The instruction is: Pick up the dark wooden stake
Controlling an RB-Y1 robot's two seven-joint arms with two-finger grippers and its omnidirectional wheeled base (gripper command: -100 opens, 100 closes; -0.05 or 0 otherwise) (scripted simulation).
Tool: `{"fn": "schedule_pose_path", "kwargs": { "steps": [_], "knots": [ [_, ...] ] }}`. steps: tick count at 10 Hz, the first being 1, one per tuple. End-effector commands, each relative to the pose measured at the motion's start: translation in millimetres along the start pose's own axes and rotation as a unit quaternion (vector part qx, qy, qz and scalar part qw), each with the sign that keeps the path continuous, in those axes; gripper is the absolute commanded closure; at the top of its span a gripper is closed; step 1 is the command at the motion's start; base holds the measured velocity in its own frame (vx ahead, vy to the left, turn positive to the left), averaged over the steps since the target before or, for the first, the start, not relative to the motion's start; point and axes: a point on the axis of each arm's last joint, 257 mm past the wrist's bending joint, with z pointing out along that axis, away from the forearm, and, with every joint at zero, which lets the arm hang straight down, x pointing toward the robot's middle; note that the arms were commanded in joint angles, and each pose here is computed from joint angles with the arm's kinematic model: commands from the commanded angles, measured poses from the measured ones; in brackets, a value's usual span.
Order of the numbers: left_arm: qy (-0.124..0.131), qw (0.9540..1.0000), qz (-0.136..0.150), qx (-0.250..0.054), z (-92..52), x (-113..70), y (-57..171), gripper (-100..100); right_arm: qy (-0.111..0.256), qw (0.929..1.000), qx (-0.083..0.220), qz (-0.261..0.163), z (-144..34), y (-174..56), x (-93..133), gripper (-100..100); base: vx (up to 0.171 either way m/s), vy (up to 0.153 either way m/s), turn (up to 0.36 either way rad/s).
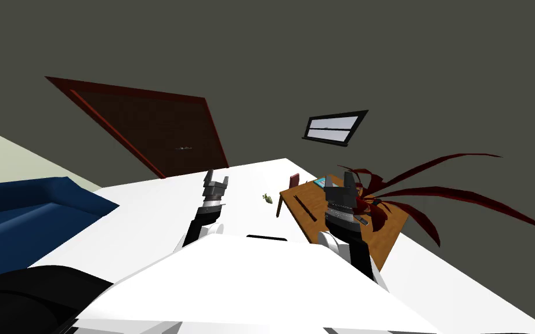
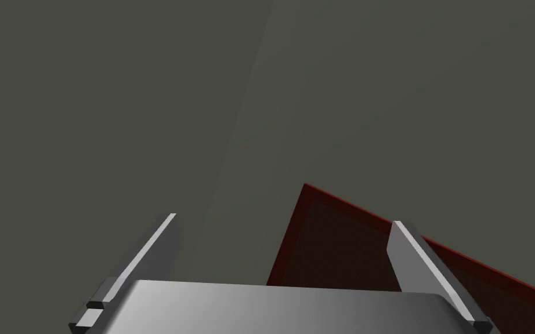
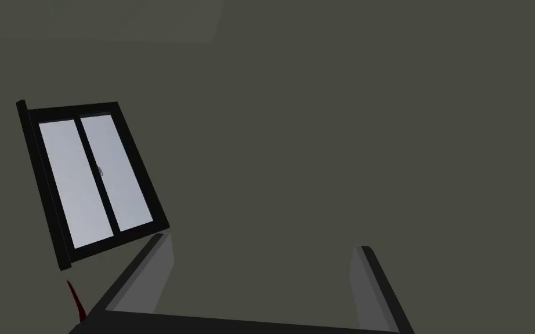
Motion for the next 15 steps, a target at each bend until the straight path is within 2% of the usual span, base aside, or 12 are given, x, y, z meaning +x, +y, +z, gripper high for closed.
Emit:
{"fn": "schedule_pose_path", "kwargs": {
  "steps": [1,5,6,7,9,10,12,14,15],
  "knots": [
    [0.0,1.0,0.0,0.0,0.0,0.0,0.0,0,0.021,0.9997,0.01,-0.004,-4.2,-9.0,7.8,-100,-0.011,0.081,0.017],
    [0.0,1.0,0.0,0.0,0.0,0.1,0.0,0,0.068,0.9959,0.057,-0.016,-28.3,-48.6,26.4,-100,-0.029,0.149,0.029],
    [0.0,1.0,0.0,0.0,0.0,0.1,0.0,0,0.068,0.9959,0.058,-0.016,-28.7,-49.4,26.3,-100,-0.001,0.132,0.007],
    [0.0,1.0,0.0,0.0,0.0,0.1,0.0,0,0.082,0.9935,0.077,-0.021,-39.7,-64.6,31.2,-100,0.015,0.108,0.047],
    [0.0,1.0,0.0,0.0,0.0,0.1,0.0,0,0.112,0.9868,0.113,-0.03,-64.9,-92.2,41.8,-100,0.005,0.152,0.092],
    [0.0,1.0,0.0,0.0,0.0,0.1,0.0,0,0.112,0.9857,0.122,-0.031,-69.5,-99.8,40.3,-100,0.005,0.112,0.019],
    [0.0,1.0,0.0,0.0,0.0,0.1,0.0,0,0.145,0.9748,0.164,-0.042,-103.5,-129.1,50.0,-100,0.027,0.11,0.111],
    [0.0,1.0,0.0,0.0,0.0,0.0,0.0,0,0.145,0.9724,0.177,-0.045,-111.3,-139.2,47.4,-100,0.015,0.065,0.013],
    [0.0,1.0,0.0,0.0,0.0,0.0,0.0,0,0.163,0.9645,0.201,-0.051,-133.0,-154.6,51.2,-100,0.003,0.057,0.114]
  ]
}}
